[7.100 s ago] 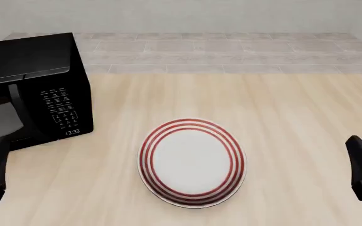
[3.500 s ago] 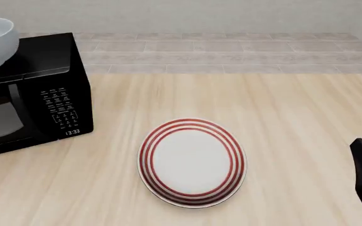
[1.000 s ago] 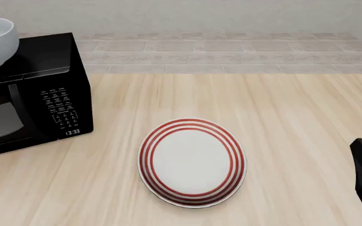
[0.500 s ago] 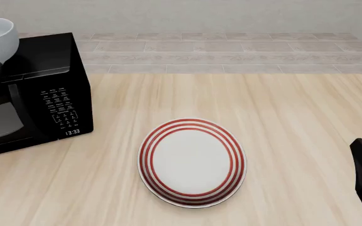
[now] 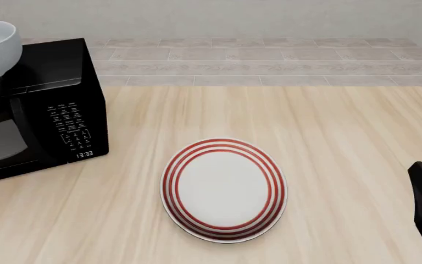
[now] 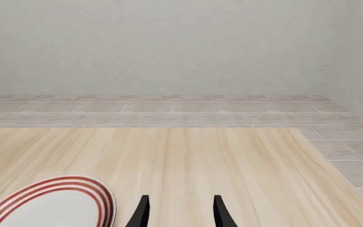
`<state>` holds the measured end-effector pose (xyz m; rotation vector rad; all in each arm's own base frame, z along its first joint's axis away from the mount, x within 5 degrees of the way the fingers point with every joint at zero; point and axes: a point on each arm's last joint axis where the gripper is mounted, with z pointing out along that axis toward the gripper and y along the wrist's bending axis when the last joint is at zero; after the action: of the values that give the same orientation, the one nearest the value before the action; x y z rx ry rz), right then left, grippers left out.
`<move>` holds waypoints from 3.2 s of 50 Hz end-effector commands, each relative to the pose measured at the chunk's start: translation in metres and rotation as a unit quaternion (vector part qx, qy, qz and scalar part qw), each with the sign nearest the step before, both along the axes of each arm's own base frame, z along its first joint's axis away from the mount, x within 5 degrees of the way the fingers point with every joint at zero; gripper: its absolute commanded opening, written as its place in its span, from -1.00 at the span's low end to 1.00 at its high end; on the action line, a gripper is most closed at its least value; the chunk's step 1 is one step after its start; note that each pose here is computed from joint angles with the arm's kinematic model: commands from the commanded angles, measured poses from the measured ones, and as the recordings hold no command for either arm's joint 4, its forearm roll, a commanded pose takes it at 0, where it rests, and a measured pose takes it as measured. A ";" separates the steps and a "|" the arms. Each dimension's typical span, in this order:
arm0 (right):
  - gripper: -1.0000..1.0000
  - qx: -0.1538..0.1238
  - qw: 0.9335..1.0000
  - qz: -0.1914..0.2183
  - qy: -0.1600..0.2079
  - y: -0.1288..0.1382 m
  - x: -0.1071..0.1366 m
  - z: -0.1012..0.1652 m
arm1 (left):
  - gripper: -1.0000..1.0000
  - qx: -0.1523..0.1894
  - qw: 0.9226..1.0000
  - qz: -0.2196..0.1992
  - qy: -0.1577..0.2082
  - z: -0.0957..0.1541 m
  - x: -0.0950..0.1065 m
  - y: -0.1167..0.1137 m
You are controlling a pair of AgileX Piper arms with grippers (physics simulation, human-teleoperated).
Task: Pick up the white bowl and put it on the plate.
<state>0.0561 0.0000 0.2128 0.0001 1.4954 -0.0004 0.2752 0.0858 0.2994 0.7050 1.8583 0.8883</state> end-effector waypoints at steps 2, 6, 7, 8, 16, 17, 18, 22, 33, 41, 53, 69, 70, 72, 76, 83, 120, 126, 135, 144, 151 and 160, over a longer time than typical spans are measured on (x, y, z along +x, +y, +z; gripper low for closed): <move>1.00 0.000 1.000 0.000 -0.005 0.000 0.000 0.001 | 1.00 -0.018 1.000 0.012 0.013 -0.011 0.007 0.006; 1.00 0.000 1.000 0.000 -0.005 0.000 0.000 0.001 | -1.00 -0.018 1.000 0.008 0.013 -0.012 0.007 0.004; 1.00 0.000 1.000 0.000 -0.005 0.000 0.000 0.001 | -1.00 -0.020 1.000 0.008 0.013 -0.011 0.007 0.003; 1.00 0.000 1.000 0.000 -0.005 0.000 0.000 0.001 | -1.00 -0.020 1.000 0.007 0.014 -0.012 0.007 0.002; 1.00 0.000 1.000 0.000 -0.005 0.000 0.000 0.001 | -1.00 -0.018 1.000 0.002 0.016 -0.010 0.005 -0.001; 1.00 0.000 1.000 0.000 -0.005 0.000 0.000 0.001 | -1.00 -0.019 1.000 0.000 0.016 -0.009 0.004 -0.002; 1.00 0.000 1.000 0.000 -0.005 0.000 0.000 0.001 | -1.00 -0.017 1.000 0.000 0.014 -0.007 0.004 -0.002; 1.00 0.000 1.000 0.000 -0.005 0.000 0.000 0.001 | -1.00 -0.014 1.000 -0.001 0.010 -0.002 0.000 -0.003; 1.00 -0.001 1.000 0.000 -0.005 0.000 0.000 0.001 | -1.00 -0.006 1.000 -0.010 0.004 0.012 -0.013 -0.012; 1.00 0.000 1.000 0.000 -0.005 0.000 0.000 0.001 | -1.00 -0.003 1.000 -0.018 -0.001 0.023 -0.027 -0.020; 1.00 0.000 1.000 0.000 -0.005 0.000 0.000 0.001 | -1.00 0.007 1.000 -0.029 -0.010 0.038 -0.049 -0.029; 1.00 0.000 1.000 0.000 -0.005 0.000 0.000 0.001 | -1.00 0.009 0.998 -0.060 -0.016 0.048 -0.067 -0.047; 1.00 0.000 1.000 0.000 -0.005 0.000 0.000 0.001 | -1.00 0.008 0.998 -0.062 -0.016 0.047 -0.066 -0.048; 1.00 0.000 1.000 0.000 -0.005 0.000 0.000 0.001 | -1.00 0.004 0.998 -0.066 -0.012 0.053 -0.061 -0.050; 1.00 0.000 1.000 0.000 -0.005 0.000 0.000 0.001 | -1.00 0.001 0.996 -0.084 -0.017 0.056 -0.065 -0.058; 1.00 0.000 1.000 0.000 -0.005 0.000 0.000 0.001 | -1.00 -0.010 0.994 -0.104 -0.020 0.063 -0.075 -0.069; 1.00 0.000 1.000 0.000 -0.005 0.000 0.000 0.001 | -1.00 -0.149 0.940 -0.304 -0.034 0.105 -0.100 -0.162; 1.00 0.000 1.000 0.000 -0.005 0.000 0.000 0.001 | -1.00 -0.163 0.931 -0.326 -0.030 0.106 -0.098 -0.174; 1.00 0.000 1.000 0.000 -0.005 0.000 0.000 0.001 | -1.00 -0.170 0.917 -0.359 -0.013 0.098 -0.099 -0.192; 1.00 0.000 1.000 0.000 -0.005 0.000 0.000 0.001 | -1.00 -0.166 0.909 -0.381 0.009 0.079 -0.091 -0.211; 1.00 0.000 1.000 0.000 -0.005 0.000 0.000 0.001 | -1.00 -0.156 0.903 -0.399 0.026 0.067 -0.090 -0.222; 1.00 0.000 1.000 0.000 -0.005 0.000 0.000 0.001 | -1.00 -0.152 0.895 -0.418 0.038 0.059 -0.090 -0.236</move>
<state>0.0561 0.0000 0.2128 0.0002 1.4954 -0.0004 0.1850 -0.1357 0.3643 1.1465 1.5092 0.0169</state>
